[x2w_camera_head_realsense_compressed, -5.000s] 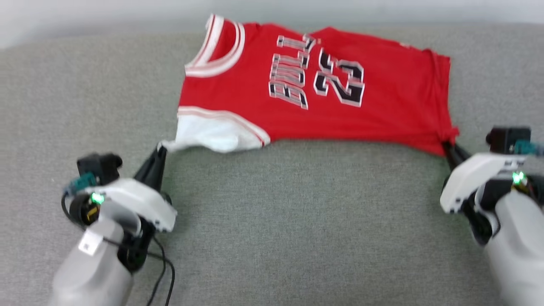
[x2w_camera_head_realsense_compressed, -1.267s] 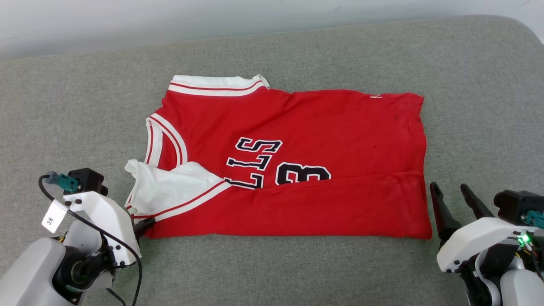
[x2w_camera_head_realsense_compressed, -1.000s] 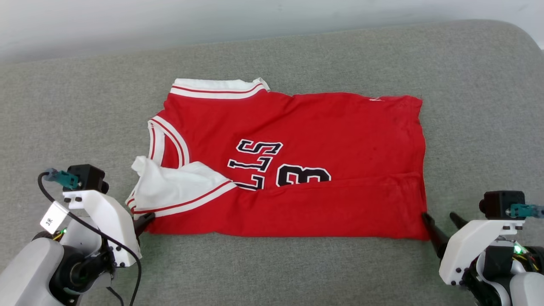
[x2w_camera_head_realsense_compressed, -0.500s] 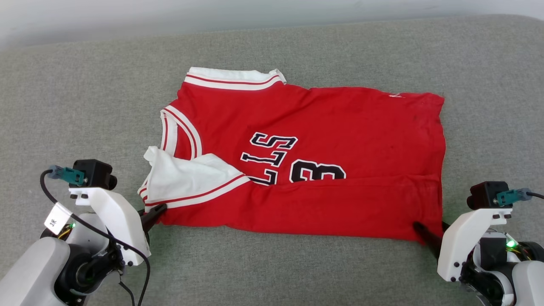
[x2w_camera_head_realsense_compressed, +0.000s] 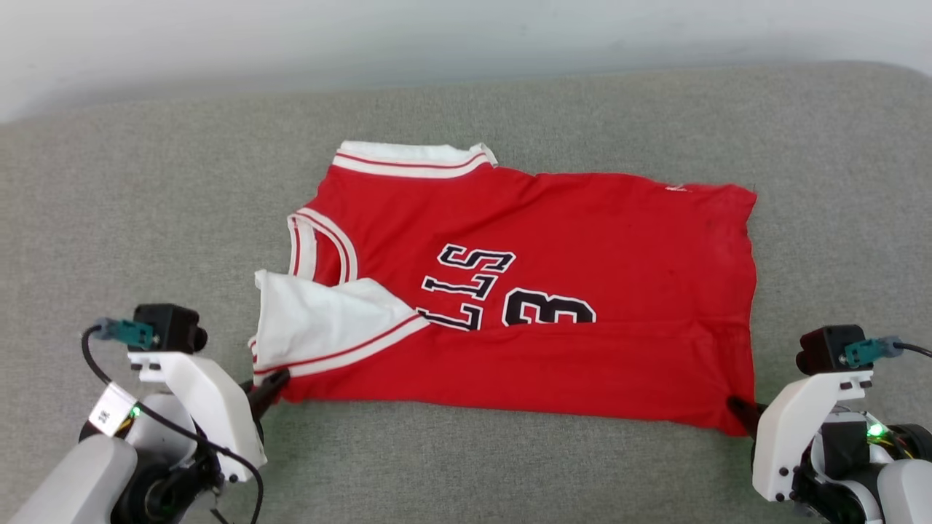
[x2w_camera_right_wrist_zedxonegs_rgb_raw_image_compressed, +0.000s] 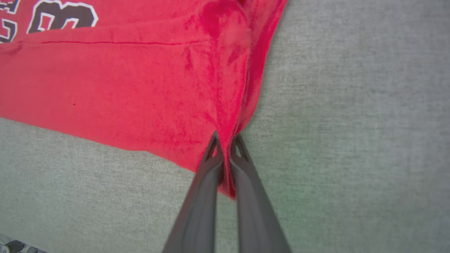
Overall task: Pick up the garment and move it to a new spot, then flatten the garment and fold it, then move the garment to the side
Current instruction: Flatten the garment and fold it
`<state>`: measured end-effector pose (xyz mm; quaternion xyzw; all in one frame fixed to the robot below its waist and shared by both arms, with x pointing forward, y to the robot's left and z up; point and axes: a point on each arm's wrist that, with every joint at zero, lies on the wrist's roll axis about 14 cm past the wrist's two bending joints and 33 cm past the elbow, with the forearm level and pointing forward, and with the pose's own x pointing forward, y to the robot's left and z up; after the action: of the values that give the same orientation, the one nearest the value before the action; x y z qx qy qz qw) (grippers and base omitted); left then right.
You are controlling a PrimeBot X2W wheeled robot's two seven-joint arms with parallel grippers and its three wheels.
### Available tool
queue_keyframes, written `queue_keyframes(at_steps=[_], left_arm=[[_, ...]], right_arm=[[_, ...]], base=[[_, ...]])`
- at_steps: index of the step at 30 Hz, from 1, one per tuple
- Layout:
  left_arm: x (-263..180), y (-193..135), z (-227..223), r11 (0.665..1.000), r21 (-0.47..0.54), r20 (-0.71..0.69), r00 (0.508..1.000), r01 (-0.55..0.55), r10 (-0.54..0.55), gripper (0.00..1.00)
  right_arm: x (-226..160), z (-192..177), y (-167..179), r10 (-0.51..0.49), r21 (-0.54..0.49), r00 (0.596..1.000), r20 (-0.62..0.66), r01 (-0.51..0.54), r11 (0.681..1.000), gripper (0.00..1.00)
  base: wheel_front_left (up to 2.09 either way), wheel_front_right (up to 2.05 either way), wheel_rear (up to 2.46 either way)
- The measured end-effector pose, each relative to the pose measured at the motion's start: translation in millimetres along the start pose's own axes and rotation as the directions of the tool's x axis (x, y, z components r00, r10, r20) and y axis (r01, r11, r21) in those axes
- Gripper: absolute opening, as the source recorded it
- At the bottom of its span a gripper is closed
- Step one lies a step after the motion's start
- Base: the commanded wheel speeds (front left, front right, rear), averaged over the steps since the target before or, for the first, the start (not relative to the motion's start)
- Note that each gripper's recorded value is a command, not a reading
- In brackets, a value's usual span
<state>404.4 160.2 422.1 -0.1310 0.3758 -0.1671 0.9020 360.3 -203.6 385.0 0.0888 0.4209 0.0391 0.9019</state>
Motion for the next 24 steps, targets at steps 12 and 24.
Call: queue_keyframes(at_steps=[12,24], left_arm=[[-55.0,8.7,-51.0,0.992,-0.098,-0.006,0.997,-0.082,0.082,0.00],[-86.0,17.3,-121.2,0.953,-0.254,-0.076,0.986,-0.165,0.151,0.00]], right_arm=[[-35.6,-18.1,16.1,0.043,-0.081,0.999,0.026,-0.041,0.996,0.00],[-52.2,-58.5,10.8,0.028,-0.067,0.999,-0.024,-0.029,0.997,0.05]], base=[[0.00,0.00,0.00],[0.00,0.00,0.00]])
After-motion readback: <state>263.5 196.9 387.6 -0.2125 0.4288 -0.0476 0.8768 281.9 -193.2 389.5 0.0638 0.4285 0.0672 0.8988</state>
